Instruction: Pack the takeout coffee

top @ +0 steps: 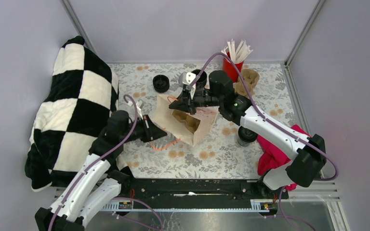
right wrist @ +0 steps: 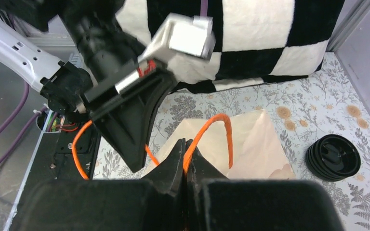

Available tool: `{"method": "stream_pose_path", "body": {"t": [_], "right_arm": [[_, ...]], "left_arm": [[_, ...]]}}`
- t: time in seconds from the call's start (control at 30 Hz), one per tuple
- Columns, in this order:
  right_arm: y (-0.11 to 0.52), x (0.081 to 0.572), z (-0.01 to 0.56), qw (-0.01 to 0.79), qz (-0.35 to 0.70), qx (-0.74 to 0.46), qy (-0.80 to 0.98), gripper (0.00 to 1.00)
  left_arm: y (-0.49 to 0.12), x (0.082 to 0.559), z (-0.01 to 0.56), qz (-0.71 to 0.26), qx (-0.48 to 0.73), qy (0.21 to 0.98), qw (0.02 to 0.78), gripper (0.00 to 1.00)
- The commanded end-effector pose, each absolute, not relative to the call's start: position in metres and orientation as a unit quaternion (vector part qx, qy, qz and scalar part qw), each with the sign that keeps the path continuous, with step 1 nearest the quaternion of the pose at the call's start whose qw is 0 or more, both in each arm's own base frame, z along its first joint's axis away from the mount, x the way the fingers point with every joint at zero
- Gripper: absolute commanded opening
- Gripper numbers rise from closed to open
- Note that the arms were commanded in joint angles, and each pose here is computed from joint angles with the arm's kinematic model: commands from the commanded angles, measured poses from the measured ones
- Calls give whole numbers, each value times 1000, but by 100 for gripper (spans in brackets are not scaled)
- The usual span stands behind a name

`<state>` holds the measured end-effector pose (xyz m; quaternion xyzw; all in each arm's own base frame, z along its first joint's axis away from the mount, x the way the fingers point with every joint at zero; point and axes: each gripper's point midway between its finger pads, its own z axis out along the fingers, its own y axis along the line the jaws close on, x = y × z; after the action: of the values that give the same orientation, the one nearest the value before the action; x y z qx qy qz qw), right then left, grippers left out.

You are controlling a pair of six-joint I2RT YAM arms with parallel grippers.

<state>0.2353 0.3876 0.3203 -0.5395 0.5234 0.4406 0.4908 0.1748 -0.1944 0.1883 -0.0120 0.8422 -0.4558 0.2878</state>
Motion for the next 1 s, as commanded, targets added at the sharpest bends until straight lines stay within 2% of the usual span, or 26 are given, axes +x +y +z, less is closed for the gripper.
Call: {"method": "stream_pose_path", "body": {"t": [0.0,0.13,0.23,0.3,0.43,0.5,0.57,0.63,0.7,0.8,0.9,0.97], "right_arm": [[383,228,379,543,427,-554,465,0],[376,210,442,584,448,-526,426,0],[365,213,471,623,474,-443,437,0],[365,209,451,605,499,-427,449,0],[372,223,365,553,496,-408,530,0],[373,241,367,563,466,-398,554,0],[376,261,378,573,434,-387,578,0],[377,285,421,596,407,-358,592,0],[372,306,436,584,382,-299,651,0],[353,321,422,550,343,-220,730,0],[328,323,401,536,320,-133,770,0],[318,315,395,533,330,-99,772,0]], "left_arm": [[-209,192,308,-516,68,753,404,0],[-214,190,385,-550,89,704,440,0],[-211,183,419,-561,91,684,457,0],[-204,191,391,-536,36,723,434,0],[-190,192,243,-443,-83,847,283,0],[-197,187,224,-456,-81,855,233,0],[-203,203,255,-472,-62,842,253,0],[-207,228,323,-479,-25,816,321,0],[-211,242,405,-499,6,774,390,0],[-214,245,488,-539,14,715,445,0],[-218,250,507,-562,-1,701,440,0],[-222,257,477,-561,-25,722,403,0]]}}
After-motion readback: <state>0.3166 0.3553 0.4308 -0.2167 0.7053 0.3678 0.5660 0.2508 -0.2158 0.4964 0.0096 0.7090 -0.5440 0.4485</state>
